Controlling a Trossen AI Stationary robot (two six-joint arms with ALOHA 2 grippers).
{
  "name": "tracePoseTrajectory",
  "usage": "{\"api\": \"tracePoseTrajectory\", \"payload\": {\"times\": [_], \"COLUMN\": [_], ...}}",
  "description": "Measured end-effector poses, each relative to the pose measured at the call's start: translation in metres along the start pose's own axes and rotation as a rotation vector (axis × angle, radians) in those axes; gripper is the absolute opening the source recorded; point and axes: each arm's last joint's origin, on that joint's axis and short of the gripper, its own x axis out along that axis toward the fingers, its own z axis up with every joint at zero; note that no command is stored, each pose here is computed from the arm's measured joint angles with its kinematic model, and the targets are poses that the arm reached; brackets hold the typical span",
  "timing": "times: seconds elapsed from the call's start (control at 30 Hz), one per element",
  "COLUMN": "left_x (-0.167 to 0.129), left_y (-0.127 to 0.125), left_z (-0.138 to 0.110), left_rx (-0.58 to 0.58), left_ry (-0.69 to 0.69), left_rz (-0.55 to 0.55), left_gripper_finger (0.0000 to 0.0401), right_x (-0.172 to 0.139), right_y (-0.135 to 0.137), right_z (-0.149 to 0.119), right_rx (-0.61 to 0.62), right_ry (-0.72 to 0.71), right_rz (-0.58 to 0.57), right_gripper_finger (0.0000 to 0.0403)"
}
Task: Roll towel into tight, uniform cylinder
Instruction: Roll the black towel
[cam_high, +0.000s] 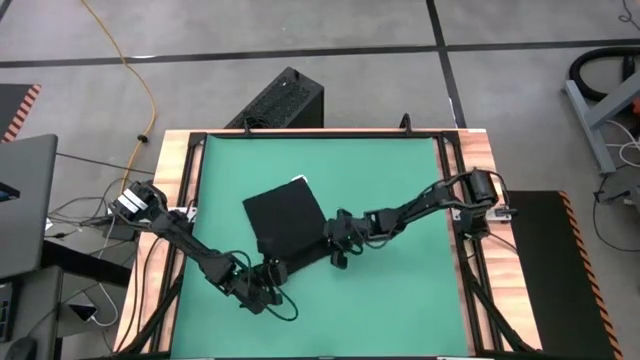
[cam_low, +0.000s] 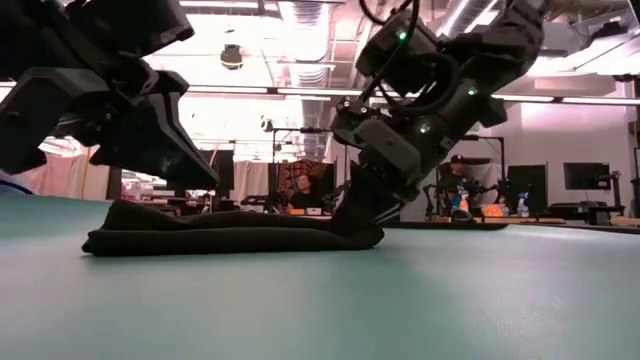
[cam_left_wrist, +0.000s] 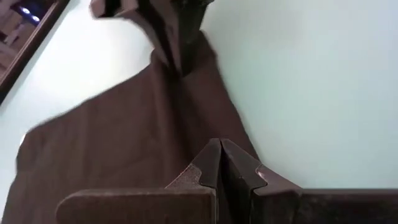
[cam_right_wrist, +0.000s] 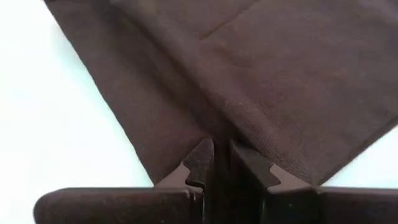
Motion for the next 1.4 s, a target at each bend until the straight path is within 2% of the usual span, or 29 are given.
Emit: {"api": "tracePoseTrajectory", "payload": {"times": [0.27,0.43,0.6,0.73,0.87,1.07,1.4], "left_x": [-0.001,-0.001,0.001,0.002,0.002,0.003,0.002], "left_y": [-0.001,0.002,0.005,0.008,0.01,0.01,0.011], "left_z": [-0.004,-0.012,-0.026,-0.036,-0.04,-0.039,-0.03], "left_rx": [0.013,0.02,-0.017,-0.05,-0.063,-0.071,-0.077], "left_ry": [0.017,0.041,0.016,-0.02,-0.044,-0.051,-0.127], "left_rz": [-0.006,0.019,0.012,0.021,0.054,0.056,0.136], "left_gripper_finger": [0.0,0.0,0.0,0.0,0.0,0.0,0.0], "right_x": [-0.004,-0.011,-0.03,-0.039,-0.041,-0.034,-0.033], "right_y": [0.03,0.049,0.062,0.065,0.06,0.05,0.044], "right_z": [-0.012,-0.015,-0.003,0.003,0.007,0.005,0.002], "right_rx": [0.176,0.127,0.079,0.031,-0.01,-0.025,-0.058], "right_ry": [-0.029,-0.08,-0.166,-0.202,-0.234,-0.23,-0.193], "right_rz": [-0.033,-0.022,0.001,-0.003,-0.057,-0.129,-0.202], "right_gripper_finger": [0.0075,0.0075,0.0075,0.0075,0.0075,0.0075,0.0075]}}
